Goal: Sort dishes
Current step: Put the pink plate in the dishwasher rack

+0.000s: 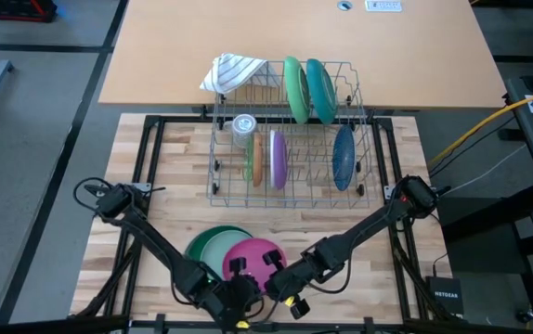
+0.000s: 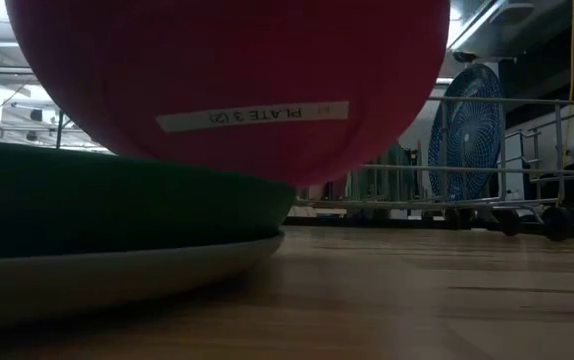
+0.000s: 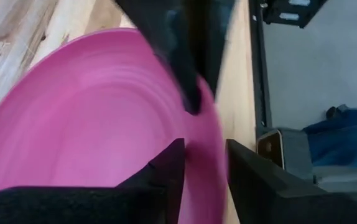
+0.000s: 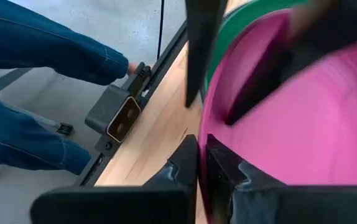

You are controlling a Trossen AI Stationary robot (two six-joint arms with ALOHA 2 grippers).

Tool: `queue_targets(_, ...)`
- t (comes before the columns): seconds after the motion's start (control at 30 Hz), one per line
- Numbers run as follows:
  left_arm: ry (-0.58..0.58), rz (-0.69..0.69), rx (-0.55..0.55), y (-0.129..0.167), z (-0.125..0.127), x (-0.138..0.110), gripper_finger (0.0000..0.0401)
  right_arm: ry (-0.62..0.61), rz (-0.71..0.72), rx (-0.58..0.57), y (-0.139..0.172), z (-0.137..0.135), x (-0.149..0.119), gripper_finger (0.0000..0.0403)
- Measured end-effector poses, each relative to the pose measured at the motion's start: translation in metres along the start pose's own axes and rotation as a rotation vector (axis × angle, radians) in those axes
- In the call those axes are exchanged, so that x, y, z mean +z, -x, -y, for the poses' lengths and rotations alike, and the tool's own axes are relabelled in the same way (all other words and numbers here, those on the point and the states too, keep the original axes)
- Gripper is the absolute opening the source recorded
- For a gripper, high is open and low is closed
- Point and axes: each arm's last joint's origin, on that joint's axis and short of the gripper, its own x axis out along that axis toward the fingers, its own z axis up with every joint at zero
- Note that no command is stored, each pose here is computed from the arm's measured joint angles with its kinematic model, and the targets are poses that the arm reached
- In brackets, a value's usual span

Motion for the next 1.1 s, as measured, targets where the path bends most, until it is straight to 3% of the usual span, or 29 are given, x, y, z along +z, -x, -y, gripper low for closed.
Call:
queue_targets(0.13,0.047,-0.001,0.008,-0.003,-0.005,0.003,0.0095,-0.002,-0.013,0.003,0.004,0.000,0.004,0.0019)
queue_targets(0.37,0.044,0.011,0.017,-0.002,-0.004,0.004,0.0013,-0.132,-0.016,-0.042,0.010,0.000,0.012,0.0030)
queue_targets(0.83,0.073,0.010,0.018,-0.004,-0.005,0.004,0.0006,-0.276,-0.016,-0.062,0.012,0.000,0.013,0.0145)
queue_targets(1.1,0.145,0.038,0.009,-0.001,-0.002,0.006,0.0006,-0.282,-0.013,-0.115,0.029,-0.010,0.015,0.0141)
